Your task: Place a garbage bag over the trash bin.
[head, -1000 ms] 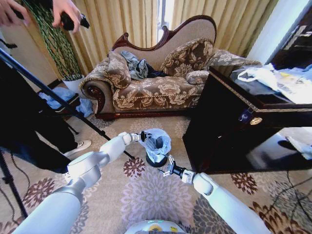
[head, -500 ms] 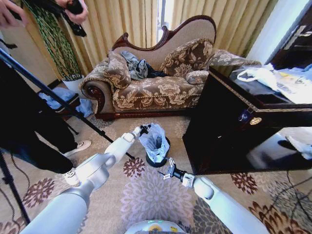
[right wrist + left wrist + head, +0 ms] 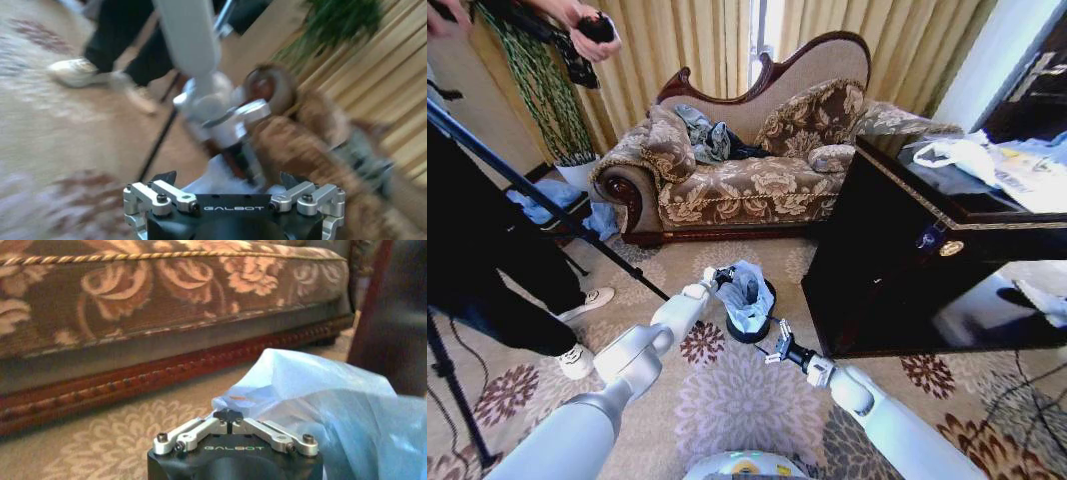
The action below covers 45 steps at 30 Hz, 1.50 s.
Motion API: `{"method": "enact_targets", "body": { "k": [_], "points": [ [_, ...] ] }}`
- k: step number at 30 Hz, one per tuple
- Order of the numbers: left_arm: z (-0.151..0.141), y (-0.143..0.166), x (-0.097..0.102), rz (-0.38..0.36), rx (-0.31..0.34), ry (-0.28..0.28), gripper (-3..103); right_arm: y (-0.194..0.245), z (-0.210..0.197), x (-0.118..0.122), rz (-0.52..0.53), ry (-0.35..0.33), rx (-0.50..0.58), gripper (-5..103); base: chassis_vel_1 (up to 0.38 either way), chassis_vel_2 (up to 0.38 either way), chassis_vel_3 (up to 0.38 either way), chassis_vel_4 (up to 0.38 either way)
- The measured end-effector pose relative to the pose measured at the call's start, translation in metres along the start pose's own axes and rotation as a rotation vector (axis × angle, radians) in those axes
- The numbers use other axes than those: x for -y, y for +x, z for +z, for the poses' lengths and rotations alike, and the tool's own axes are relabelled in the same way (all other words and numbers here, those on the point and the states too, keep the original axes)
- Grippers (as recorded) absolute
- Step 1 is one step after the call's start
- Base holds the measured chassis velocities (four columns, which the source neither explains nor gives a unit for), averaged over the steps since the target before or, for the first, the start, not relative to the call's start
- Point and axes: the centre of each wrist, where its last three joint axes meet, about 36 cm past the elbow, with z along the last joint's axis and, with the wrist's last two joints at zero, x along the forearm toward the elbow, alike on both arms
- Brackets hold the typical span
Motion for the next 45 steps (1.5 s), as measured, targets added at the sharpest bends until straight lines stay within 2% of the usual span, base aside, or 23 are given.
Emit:
{"method": "enact_targets", "body": {
  "k": [1, 4, 7, 8, 10, 11, 12, 14, 15, 18, 19, 21, 22, 23, 25, 26, 28, 29, 32, 37, 40, 44, 45],
  "points": [
    [-0.001, 0.000, -0.001, -0.011, 0.001, 0.024, 2, -0.008, 0.001, 0.005, 0.021, 0.027, 0.015, 100, 0.000, 0.000, 0.000, 0.000],
    [-0.003, 0.000, -0.003, -0.025, 0.005, 0.057, 4, -0.021, 0.005, 0.015, 0.035, 0.063, 0.032, 100, 0.000, 0.000, 0.000, 0.000],
    [-0.010, 0.000, -0.010, -0.060, 0.007, 0.130, 10, -0.056, 0.009, 0.042, 0.055, 0.118, 0.069, 100, 0.000, 0.000, 0.000, 0.000],
    [-0.010, 0.000, -0.010, -0.060, 0.007, 0.130, 10, -0.056, 0.009, 0.042, 0.055, 0.118, 0.069, 100, 0.000, 0.000, 0.000, 0.000],
    [-0.009, 0.001, -0.010, -0.090, -0.008, 0.202, 21, -0.072, 0.005, 0.053, 0.065, 0.133, 0.088, 100, 0.000, 0.000, 0.000, 0.000],
    [-0.008, 0.000, -0.008, -0.104, -0.012, 0.246, 26, -0.077, 0.003, 0.055, 0.067, 0.133, 0.092, 100, 0.000, 0.000, 0.000, 0.000],
    [-0.008, 0.000, -0.008, -0.104, -0.012, 0.246, 26, -0.077, 0.003, 0.055, 0.067, 0.133, 0.092, 100, 0.000, 0.000, 0.000, 0.000],
    [-0.008, -0.001, -0.005, -0.116, -0.012, 0.319, 37, -0.086, 0.004, 0.054, 0.080, 0.130, 0.093, 100, 0.000, 0.000, 0.000, 0.000],
    [-0.008, -0.001, -0.005, -0.116, -0.012, 0.319, 37, -0.086, 0.004, 0.054, 0.080, 0.130, 0.093, 100, 0.000, 0.000, 0.000, 0.000],
    [-0.009, 0.000, -0.007, -0.118, -0.006, 0.392, 48, -0.109, 0.015, 0.051, 0.125, 0.136, 0.085, 100, 0.000, 0.000, 0.000, 0.000],
    [-0.010, 0.000, -0.008, -0.119, -0.006, 0.402, 53, -0.115, 0.017, 0.052, 0.136, 0.145, 0.084, 100, 0.000, 0.000, 0.000, 0.000],
    [-0.010, 0.000, -0.008, -0.118, -0.007, 0.410, 53, -0.120, 0.019, 0.053, 0.141, 0.153, 0.083, 100, 0.000, 0.000, 0.000, 0.000],
    [-0.010, 0.001, -0.010, -0.115, -0.008, 0.427, 64, -0.131, 0.024, 0.055, 0.151, 0.168, 0.080, 100, 0.000, 0.000, 0.000, 0.000],
    [-0.011, 0.002, -0.014, -0.113, -0.008, 0.444, 64, -0.143, 0.028, 0.055, 0.159, 0.177, 0.070, 100, 0.000, 0.000, 0.000, 0.000],
    [-0.009, 0.005, -0.019, -0.110, -0.007, 0.468, 75, -0.161, 0.034, 0.057, 0.172, 0.204, 0.047, 100, 0.000, 0.000, 0.000, 0.000],
    [-0.009, 0.005, -0.019, -0.110, -0.007, 0.468, 75, -0.161, 0.034, 0.057, 0.172, 0.204, 0.047, 100, 0.000, 0.000, 0.000, 0.000],
    [-0.006, 0.009, -0.022, -0.105, -0.004, 0.482, 86, -0.183, 0.040, 0.057, 0.187, 0.235, 0.020, 100, 0.000, 0.000, 0.000, 0.000],
    [-0.006, 0.009, -0.022, -0.105, -0.004, 0.482, 86, -0.183, 0.040, 0.057, 0.187, 0.235, 0.020, 100, 0.000, 0.000, 0.000, 0.000],
    [0.001, 0.013, -0.023, -0.098, 0.000, 0.493, 98, -0.205, 0.044, 0.053, 0.195, 0.285, -0.045, 100, 0.000, 0.000, 0.000, 0.000],
    [0.005, 0.015, -0.020, -0.096, 0.006, 0.511, 100, -0.214, 0.045, 0.049, 0.205, 0.338, -0.111, 100, 0.000, 0.000, 0.000, 0.000],
    [0.006, 0.016, -0.021, -0.098, 0.008, 0.513, 100, -0.212, 0.051, 0.049, 0.209, 0.348, -0.134, 102, 0.000, 0.000, 0.000, 0.000],
    [0.007, 0.020, -0.026, -0.106, 0.016, 0.518, 100, -0.209, 0.064, 0.052, 0.241, 0.332, -0.179, 99, 0.000, 0.000, 0.000, 0.000],
    [0.007, 0.021, -0.028, -0.108, 0.021, 0.521, 100, -0.210, 0.069, 0.052, 0.272, 0.310, -0.202, 99, 0.000, 0.000, 0.000, 0.000]
  ]
}}
